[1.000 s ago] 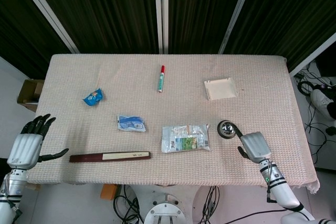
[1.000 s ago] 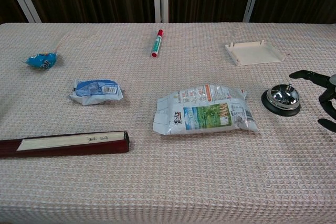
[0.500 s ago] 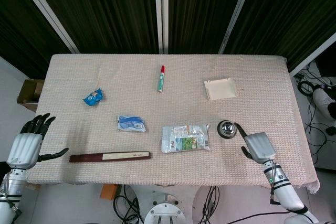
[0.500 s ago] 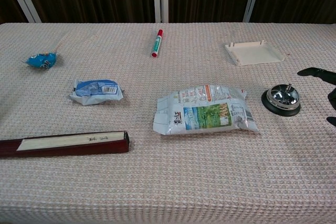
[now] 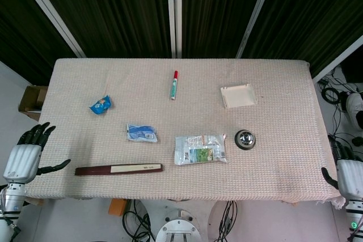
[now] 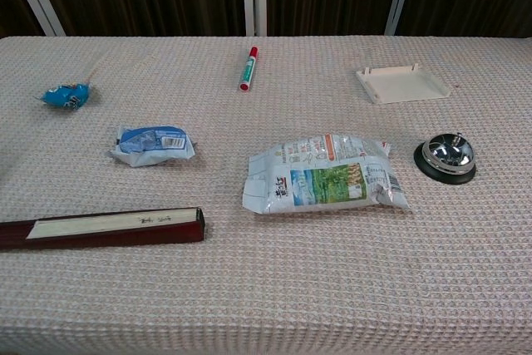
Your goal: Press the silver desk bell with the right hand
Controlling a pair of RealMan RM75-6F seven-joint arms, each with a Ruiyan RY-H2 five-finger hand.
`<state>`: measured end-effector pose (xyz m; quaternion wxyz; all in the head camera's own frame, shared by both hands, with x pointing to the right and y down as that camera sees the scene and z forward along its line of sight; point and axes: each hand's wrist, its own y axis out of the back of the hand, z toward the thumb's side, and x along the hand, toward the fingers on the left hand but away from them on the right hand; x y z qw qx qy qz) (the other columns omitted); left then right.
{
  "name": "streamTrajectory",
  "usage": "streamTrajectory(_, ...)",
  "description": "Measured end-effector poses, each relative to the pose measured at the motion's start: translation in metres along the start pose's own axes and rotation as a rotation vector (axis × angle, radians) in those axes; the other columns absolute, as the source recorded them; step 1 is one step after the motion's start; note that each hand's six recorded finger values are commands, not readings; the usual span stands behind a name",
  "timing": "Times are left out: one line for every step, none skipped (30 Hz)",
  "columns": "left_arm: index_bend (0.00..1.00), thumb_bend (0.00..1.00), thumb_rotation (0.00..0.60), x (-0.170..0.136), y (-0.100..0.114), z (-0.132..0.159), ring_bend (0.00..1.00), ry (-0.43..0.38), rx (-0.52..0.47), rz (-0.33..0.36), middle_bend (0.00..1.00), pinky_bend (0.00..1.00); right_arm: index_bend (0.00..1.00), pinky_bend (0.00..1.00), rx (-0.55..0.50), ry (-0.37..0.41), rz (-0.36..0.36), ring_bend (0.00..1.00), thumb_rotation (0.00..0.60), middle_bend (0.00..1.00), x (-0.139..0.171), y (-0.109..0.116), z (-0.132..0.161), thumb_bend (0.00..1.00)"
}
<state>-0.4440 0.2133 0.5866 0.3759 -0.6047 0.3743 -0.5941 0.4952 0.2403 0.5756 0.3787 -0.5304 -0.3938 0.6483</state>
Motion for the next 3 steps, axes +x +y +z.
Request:
streamTrajectory(0.11, 0.01, 0.144, 0.000, 0.001, 0.000, 0.07, -0.002, -0.003, 0.006, 0.08, 0.18, 0.00, 0.00, -0.004, -0.028, -0.001, 0.00, 0.600, 0.00, 0.002, 0.000, -0.010, 0.03)
streamTrajectory(0.11, 0.01, 0.127, 0.000, 0.001, 0.000, 0.07, -0.005, -0.003, 0.010, 0.08, 0.18, 0.00, 0.00, -0.014, -0.054, -0.012, 0.00, 0.600, 0.00, 0.004, 0.001, -0.021, 0.03)
streamTrajectory(0.11, 0.01, 0.114, 0.000, 0.001, 0.000, 0.07, -0.009, -0.001, 0.015, 0.08, 0.18, 0.00, 0.00, -0.024, -0.066, -0.027, 0.00, 0.600, 0.00, 0.006, 0.003, -0.029, 0.03)
